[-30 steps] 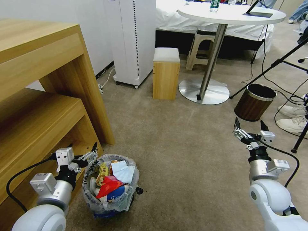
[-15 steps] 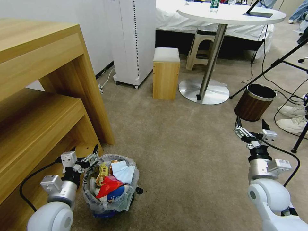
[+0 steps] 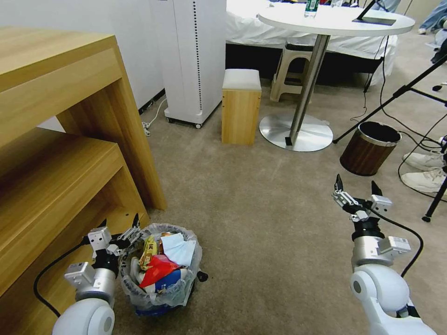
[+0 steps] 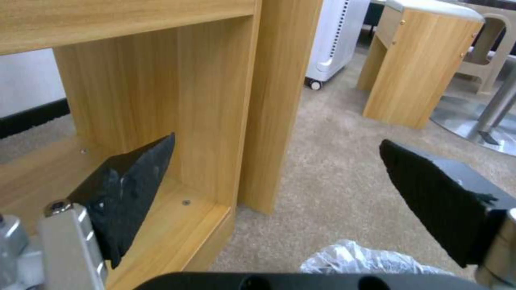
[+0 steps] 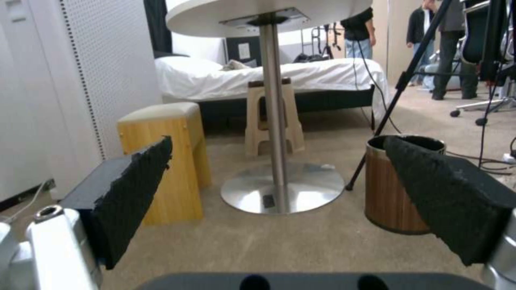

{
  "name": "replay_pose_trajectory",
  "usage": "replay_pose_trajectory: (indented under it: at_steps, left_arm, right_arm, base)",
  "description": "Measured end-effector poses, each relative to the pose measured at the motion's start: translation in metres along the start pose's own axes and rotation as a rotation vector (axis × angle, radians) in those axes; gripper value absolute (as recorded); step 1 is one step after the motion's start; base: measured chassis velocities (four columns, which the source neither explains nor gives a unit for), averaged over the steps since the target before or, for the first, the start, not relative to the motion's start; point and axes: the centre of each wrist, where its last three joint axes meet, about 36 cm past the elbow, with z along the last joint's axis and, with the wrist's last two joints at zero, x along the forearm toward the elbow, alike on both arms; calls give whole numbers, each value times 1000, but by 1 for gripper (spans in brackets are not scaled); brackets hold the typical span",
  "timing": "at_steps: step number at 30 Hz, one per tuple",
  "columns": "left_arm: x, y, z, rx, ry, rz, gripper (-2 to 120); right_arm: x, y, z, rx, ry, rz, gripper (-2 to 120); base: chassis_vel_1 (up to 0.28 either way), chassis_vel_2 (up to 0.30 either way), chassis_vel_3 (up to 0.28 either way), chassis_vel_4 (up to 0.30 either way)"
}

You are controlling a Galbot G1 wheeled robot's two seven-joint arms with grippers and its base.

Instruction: Pick up the trash bin and place the garbage on the floor into it.

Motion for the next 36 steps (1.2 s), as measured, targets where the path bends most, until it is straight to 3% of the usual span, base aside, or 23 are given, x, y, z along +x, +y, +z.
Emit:
replay_pose_trajectory:
  at_steps: [36]
  left_arm:
    - [5, -5, -4, 8, 15, -4, 100]
  right_arm:
    - [1, 2, 18, 39, 45, 1, 100]
  base:
    - [0, 0, 0, 0]
